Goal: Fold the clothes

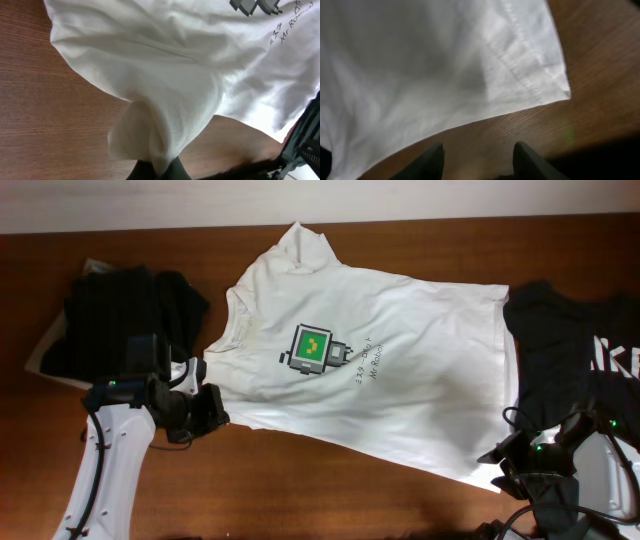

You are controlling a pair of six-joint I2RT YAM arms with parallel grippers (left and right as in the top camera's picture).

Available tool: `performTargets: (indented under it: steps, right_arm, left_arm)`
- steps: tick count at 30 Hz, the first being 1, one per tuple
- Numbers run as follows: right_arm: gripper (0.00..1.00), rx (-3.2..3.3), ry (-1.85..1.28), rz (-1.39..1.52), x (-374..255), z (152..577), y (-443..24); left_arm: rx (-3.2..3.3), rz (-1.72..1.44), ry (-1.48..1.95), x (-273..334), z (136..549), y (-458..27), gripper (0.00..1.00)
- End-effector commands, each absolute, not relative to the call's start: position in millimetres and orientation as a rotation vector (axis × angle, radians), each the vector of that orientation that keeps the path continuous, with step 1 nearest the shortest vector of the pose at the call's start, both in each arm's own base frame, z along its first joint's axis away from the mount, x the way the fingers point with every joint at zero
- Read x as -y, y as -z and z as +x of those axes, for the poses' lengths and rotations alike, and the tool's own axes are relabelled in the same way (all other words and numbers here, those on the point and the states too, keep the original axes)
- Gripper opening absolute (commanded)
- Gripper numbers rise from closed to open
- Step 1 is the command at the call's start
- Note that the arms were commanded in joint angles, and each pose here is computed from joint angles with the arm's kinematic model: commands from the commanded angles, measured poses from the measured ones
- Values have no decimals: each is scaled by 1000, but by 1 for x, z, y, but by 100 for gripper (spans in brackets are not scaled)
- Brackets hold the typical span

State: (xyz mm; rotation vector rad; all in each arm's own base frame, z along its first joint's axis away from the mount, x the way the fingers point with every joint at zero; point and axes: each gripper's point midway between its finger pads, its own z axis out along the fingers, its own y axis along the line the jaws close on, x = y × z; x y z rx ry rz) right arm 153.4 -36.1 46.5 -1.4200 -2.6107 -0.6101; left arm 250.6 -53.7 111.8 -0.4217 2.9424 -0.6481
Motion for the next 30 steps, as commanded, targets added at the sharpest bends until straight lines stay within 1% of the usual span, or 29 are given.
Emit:
performTargets:
  steps: [1, 2, 7, 10, 11, 12, 13, 16, 17, 19, 20, 25, 28, 30]
  right_arm:
    - [53, 2602, 520, -1465, 41, 151, -39]
    - [58, 2596, 488, -1472, 40, 150, -35]
    - [60, 2614, 442, -1437, 38, 162, -16]
    - [60, 2546, 408, -1407, 34, 157, -3]
    - [57, 2516, 402, -1384, 31, 154, 3]
    - [51, 2496, 393, -1369, 29, 151, 6]
    - [50, 2478, 383, -1353, 27, 148, 9]
    - [49, 2477, 289, -1326, 34, 141, 15]
    - [41, 2489, 284, -1329, 35, 143, 16]
    - [12, 2509, 288, -1336, 39, 149, 15]
    - [4, 2531, 292, -1315, 41, 154, 11]
    - [4, 2647, 298, -1189, 60, 185, -39]
    - [4, 2679, 305, -1159, 64, 195, -57]
    - [4, 2726, 398, -1132, 61, 211, -68]
  left_arm:
    - [-2910, -377, 637, 53, 255, -118, 0]
    - [-2909, -377, 637, 53, 255, -118, 0]
    - [-2908, -376, 637, 53, 255, -118, 0]
    - [-2908, -376, 637, 53, 255, -118, 0]
    - [-2908, -376, 637, 53, 255, -118, 0]
    - [-2908, -376, 637, 53, 255, -118, 0]
    - [-2908, -376, 637, 53, 255, -118, 0]
    - [-2908, -376, 637, 53, 255, -118, 0]
    - [-2908, -376, 637, 53, 255, -118, 0]
    - [-2905, -375, 636, 53, 256, -119, 0]
    - [-2905, -375, 637, 53, 256, -119, 0]
    - [-2905, -375, 637, 53, 256, -119, 0]
    - [-2902, -372, 643, 53, 256, -120, 0]
    - [-2858, -261, 681, 59, 264, -132, 0]
